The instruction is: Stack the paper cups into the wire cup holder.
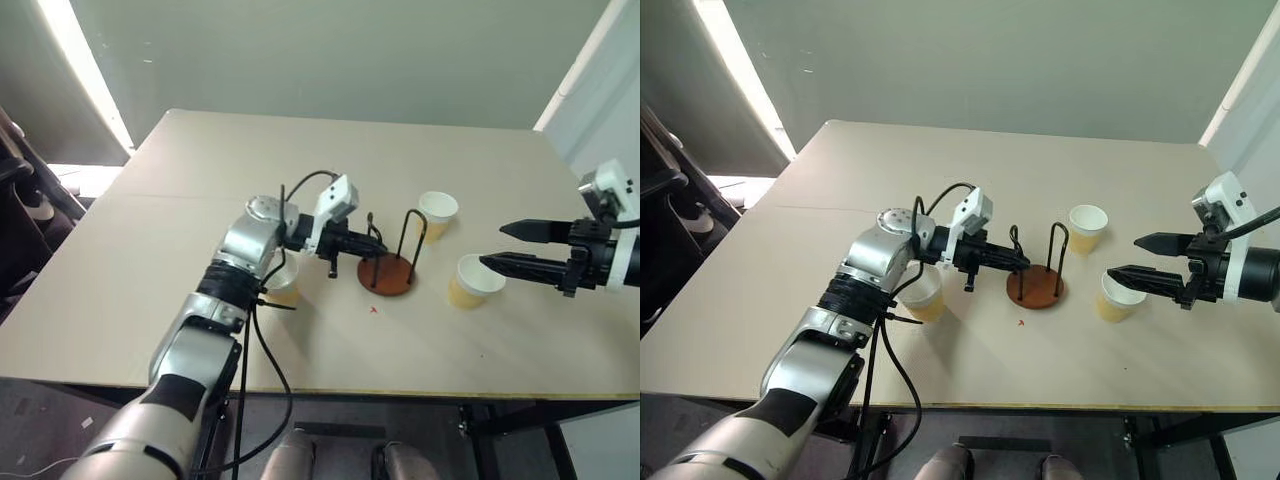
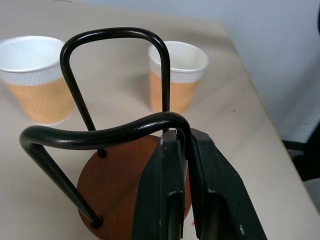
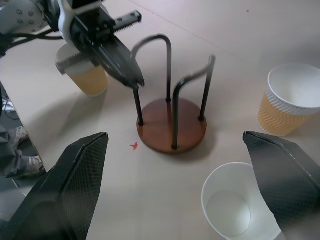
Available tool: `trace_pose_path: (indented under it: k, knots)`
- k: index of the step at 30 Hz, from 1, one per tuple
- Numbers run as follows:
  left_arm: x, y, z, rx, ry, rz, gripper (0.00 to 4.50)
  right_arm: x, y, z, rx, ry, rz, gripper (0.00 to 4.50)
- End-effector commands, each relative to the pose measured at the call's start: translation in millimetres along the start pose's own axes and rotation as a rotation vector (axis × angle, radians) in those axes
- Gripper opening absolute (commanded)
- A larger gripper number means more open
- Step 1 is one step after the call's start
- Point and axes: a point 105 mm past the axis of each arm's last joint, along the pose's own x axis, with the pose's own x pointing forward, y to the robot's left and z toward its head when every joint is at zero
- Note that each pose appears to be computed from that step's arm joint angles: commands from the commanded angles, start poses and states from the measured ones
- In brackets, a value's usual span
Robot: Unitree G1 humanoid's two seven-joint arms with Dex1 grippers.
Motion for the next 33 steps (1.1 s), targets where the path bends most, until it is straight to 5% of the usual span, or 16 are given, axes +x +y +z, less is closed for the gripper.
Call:
trace_pose_path:
  k: [1, 8, 12, 21, 33]
  knots:
    - [6, -9, 12, 0.063, -0.014, -0.049, 0.02, -7, 6, 9, -0.036, -0.032, -0.023, 4.50]
    - [11, -16, -12, 0.051, 0.076, -0.072, 0.02, -8, 7, 9, -0.032, -0.035, -0.033, 4.50]
    - [12, -27, -20, 0.046, 0.109, -0.112, 1.14, -7, 9, 8, -0.033, -0.025, -0.023, 4.50]
    - [7, -33, -22, 0.032, 0.133, -0.114, 4.40, 3, 22, 3, -0.062, 0.030, 0.078, 4.50]
    - [-14, -31, -19, 0.029, 0.174, -0.082, 4.46, 16, 33, -5, -0.157, 0.123, 0.193, 4.50]
